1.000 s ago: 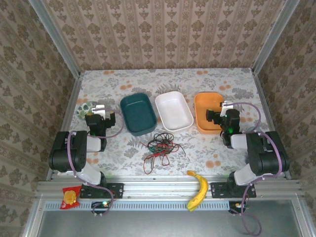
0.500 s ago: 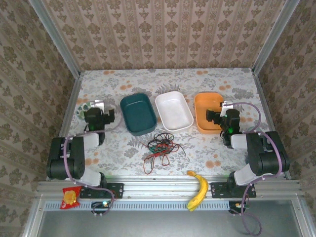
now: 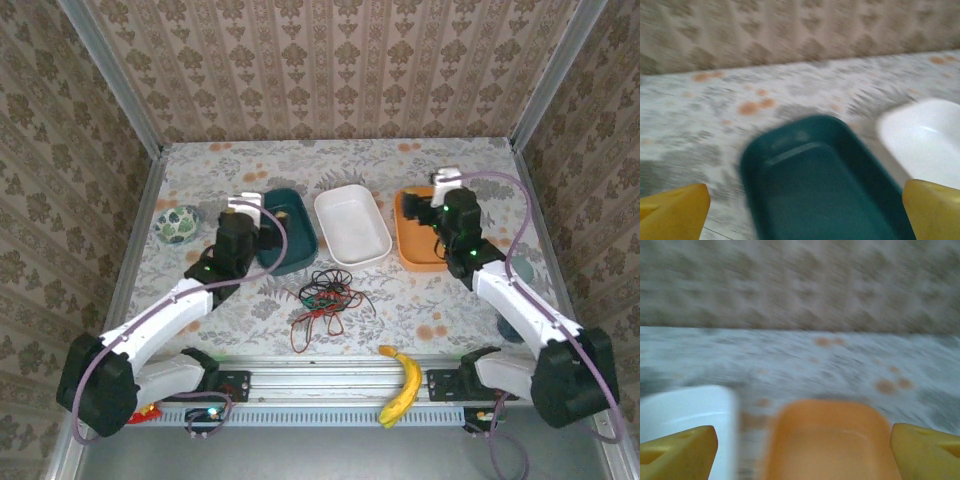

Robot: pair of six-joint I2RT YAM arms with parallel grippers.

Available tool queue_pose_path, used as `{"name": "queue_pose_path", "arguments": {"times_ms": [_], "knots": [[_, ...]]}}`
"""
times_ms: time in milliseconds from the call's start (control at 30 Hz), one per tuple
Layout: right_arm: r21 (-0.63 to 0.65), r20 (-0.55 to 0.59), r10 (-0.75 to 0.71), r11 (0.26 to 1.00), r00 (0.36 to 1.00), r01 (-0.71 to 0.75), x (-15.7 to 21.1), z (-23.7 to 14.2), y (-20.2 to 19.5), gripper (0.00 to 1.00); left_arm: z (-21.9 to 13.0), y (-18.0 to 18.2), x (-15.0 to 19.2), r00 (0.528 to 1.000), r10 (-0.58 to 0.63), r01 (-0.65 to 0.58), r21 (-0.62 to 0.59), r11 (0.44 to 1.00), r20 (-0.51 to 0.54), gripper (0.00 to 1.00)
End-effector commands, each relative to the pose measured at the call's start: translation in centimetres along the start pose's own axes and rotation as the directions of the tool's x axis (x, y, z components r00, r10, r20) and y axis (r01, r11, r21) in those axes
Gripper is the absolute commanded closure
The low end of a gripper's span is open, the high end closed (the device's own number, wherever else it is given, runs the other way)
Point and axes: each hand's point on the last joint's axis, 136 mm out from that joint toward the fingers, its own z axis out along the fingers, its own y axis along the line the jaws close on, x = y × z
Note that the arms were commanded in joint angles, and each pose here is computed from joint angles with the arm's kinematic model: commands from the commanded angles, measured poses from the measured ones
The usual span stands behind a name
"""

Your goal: Untangle the cables

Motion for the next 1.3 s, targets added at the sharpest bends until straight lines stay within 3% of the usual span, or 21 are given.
{"name": "queue_pose_path", "arguments": {"times_ms": [0,67,133,267,433,600,700,833,967,1167,1267], "knots": [[-0.361,-0.281,-0.13,0.932,0.951,0.021,5.3,-2.9,8.7,0.11,-1.6,-1.8,4.2,0.983,-0.116,0.129,0.087,0.988,-0.142,0.0],[-0.555,-0.355,-0.194,0.831,0.914,-0.039,6.6,-5.5,13.8,0.13,-2.8,-2.9,5.8,0.966,-0.151,0.185,0.157,0.97,-0.208,0.0],[-0.66,-0.405,-0.256,0.746,0.878,-0.087,8.1,-7.5,17.4,0.17,-4.1,-3.2,7.3,0.955,-0.141,0.193,0.185,0.964,-0.26,0.0],[-0.74,-0.453,-0.361,0.663,0.815,-0.117,10.8,-8.8,21.6,0.34,-6.5,-1.3,9.4,0.942,-0.115,0.161,0.123,0.979,-0.316,0.0],[-0.725,-0.532,-0.399,0.671,0.747,-0.157,14.2,-7.1,23.5,0.4,-8.4,-1.5,11.0,0.935,-0.13,0.182,0.134,0.974,-0.331,0.0],[-0.711,-0.543,-0.387,0.684,0.746,-0.163,15.4,-5.0,24.4,0.45,-9.3,-3.7,12.6,0.935,-0.094,0.165,0.186,0.969,-0.341,0.0],[-0.713,-0.556,-0.391,0.678,0.733,-0.18,15.8,-4.3,25.1,0.59,-9.1,-5.9,13.4,0.93,-0.029,0.129,0.252,0.959,-0.365,0.0],[-0.727,-0.56,-0.414,0.66,0.717,-0.187,15.9,-4.5,25.5,0.85,-8.5,-9.3,14.2,0.916,0.088,0.057,0.346,0.937,-0.391,0.0],[-0.739,-0.544,-0.397,0.644,0.739,-0.198,14.4,-5.1,25.3,1.0,-7.6,-12.3,14.1,0.908,0.227,-0.059,0.431,0.901,-0.352,0.0],[-0.749,-0.542,-0.351,0.614,0.763,-0.249,12.2,-6.1,25.4,1.0,-6.2,-15.2,14.4,0.905,0.311,-0.127,0.512,0.849,-0.291,0.0],[-0.742,-0.544,-0.309,0.612,0.78,-0.274,11.0,-6.1,25.2,1.0,-5.8,-15.8,15.9,0.882,0.35,-0.139,0.535,0.834,-0.316,0.08]]}}
